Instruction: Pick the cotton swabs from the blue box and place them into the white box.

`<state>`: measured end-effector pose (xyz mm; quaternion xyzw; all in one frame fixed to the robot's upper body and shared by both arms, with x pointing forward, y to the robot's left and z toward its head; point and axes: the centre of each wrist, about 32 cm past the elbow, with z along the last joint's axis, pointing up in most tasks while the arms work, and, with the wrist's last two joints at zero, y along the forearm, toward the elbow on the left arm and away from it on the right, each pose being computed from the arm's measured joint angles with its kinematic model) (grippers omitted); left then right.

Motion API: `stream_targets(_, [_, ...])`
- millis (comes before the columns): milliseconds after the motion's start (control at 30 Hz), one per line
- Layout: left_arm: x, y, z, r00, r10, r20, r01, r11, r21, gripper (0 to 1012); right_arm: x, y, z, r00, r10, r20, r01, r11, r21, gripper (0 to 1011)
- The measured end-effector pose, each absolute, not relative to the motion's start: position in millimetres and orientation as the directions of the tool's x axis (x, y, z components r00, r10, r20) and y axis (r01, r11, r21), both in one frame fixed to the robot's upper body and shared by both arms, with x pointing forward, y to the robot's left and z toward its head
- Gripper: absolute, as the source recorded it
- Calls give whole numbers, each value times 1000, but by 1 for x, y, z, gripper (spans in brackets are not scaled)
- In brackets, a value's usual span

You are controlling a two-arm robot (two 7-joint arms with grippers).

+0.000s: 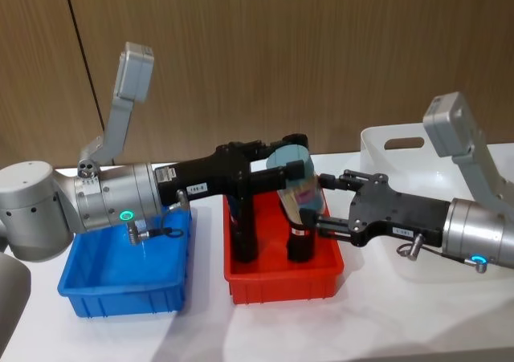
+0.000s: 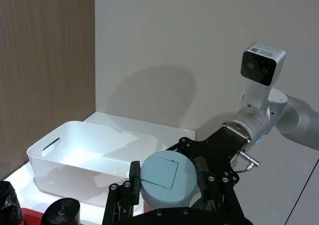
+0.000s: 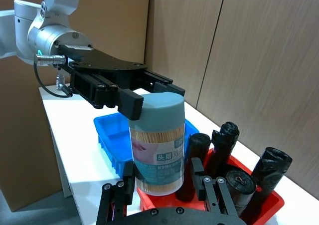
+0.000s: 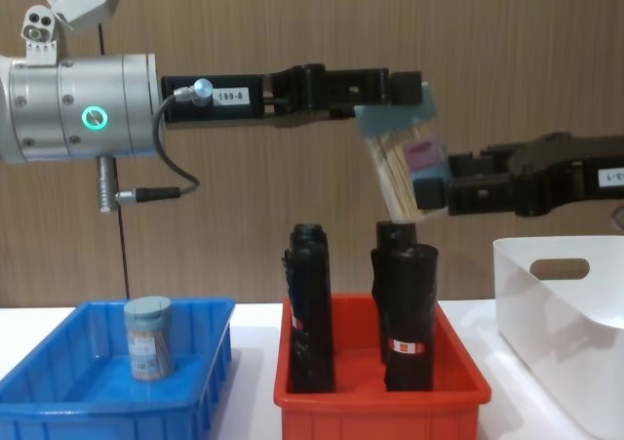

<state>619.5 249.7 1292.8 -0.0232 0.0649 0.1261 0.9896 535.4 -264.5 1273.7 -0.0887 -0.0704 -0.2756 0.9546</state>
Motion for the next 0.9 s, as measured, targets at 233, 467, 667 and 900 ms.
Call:
stream_targets(233, [620, 250, 1293, 960, 246, -135, -252, 967, -30, 668, 537, -264, 1274, 844, -506, 177, 528, 841, -118, 688])
stream_targets(467, [620, 250, 1293, 960, 245, -135, -251, 967, -29, 668, 538, -264, 1274, 850, -498, 172, 518, 848, -108, 689])
stream_targets(667, [620, 250, 1293, 960, 246, -135, -252, 967, -29, 668, 539, -263, 1274, 853, -494, 169, 514, 852, -104, 689])
stream_targets(900, [620, 250, 1293, 960, 246, -135, -252, 967, -30, 668, 541, -261, 1274, 859, -485, 164, 503, 858, -101, 689])
